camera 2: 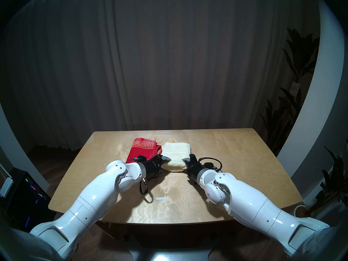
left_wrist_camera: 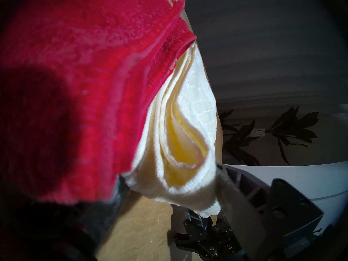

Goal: Fold each towel twice and stack them on table

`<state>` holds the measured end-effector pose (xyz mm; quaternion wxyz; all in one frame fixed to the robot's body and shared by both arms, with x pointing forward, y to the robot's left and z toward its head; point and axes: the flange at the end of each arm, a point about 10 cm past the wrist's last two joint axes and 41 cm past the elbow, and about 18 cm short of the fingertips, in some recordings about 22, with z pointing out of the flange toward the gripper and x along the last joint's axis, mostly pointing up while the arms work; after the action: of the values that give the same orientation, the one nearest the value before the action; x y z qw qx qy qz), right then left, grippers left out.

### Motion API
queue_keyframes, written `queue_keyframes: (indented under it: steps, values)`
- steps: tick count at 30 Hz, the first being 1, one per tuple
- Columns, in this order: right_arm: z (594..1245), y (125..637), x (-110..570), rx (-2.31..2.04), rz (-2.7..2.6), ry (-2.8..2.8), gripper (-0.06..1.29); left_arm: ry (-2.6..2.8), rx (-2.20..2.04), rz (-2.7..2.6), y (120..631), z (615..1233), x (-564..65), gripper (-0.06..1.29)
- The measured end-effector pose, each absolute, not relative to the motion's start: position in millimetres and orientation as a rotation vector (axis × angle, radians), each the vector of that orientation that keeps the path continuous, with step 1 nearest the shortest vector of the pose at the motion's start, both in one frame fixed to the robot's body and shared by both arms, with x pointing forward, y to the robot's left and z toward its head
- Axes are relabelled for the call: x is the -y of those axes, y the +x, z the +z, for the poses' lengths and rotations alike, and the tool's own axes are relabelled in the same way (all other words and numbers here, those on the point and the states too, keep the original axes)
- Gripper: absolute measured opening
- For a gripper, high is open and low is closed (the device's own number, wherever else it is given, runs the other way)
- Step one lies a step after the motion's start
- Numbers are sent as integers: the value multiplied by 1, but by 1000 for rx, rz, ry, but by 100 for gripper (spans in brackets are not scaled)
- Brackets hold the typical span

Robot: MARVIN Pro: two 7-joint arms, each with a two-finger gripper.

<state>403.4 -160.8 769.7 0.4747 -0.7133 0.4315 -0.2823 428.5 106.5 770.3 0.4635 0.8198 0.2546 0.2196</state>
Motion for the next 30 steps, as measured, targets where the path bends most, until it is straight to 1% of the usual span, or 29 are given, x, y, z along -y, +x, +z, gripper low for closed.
queue_keyframes:
  steps: [2, 3, 4, 5, 6, 8, 9, 14, 16, 17, 18, 19, 21, 30]
  values:
    - [770, 404, 161, -1053, -690, -1745, 43, 2014, -631, 542, 429, 770, -106, 97]
    - [770, 404, 161, -1053, -690, -1746, 43, 2014, -634, 543, 429, 771, -106, 87]
    - [770, 404, 161, -1052, -689, -1746, 41, 2013, -637, 544, 429, 771, -106, 79]
    - [770, 404, 161, -1052, -689, -1747, 37, 2010, -643, 545, 429, 771, -106, 70]
    - [770, 404, 161, -1052, -689, -1748, 36, 2007, -647, 545, 430, 771, -107, 64]
    - [770, 405, 160, -1051, -689, -1749, 35, 2002, -654, 546, 430, 770, -107, 60]
    - [770, 405, 160, -1051, -689, -1749, 31, 1998, -658, 546, 430, 770, -107, 59]
    - [770, 405, 160, -1051, -691, -1748, 21, 1980, -672, 544, 429, 770, -108, 58]
    - [770, 405, 160, -1052, -694, -1745, 10, 1973, -675, 544, 428, 770, -108, 45]
    - [770, 405, 161, -1052, -694, -1743, 9, 1971, -676, 544, 428, 770, -108, 38]
    - [770, 405, 161, -1052, -696, -1740, 9, 1967, -677, 545, 427, 770, -108, 34]
    - [770, 404, 161, -1053, -697, -1736, 9, 1964, -678, 546, 427, 770, -108, 16]
    - [770, 404, 161, -1056, -697, -1730, 9, 1959, -678, 547, 426, 769, -107, 1]
    - [770, 398, 167, -1066, -692, -1713, 8, 1953, -660, 559, 422, 771, -104, -1]
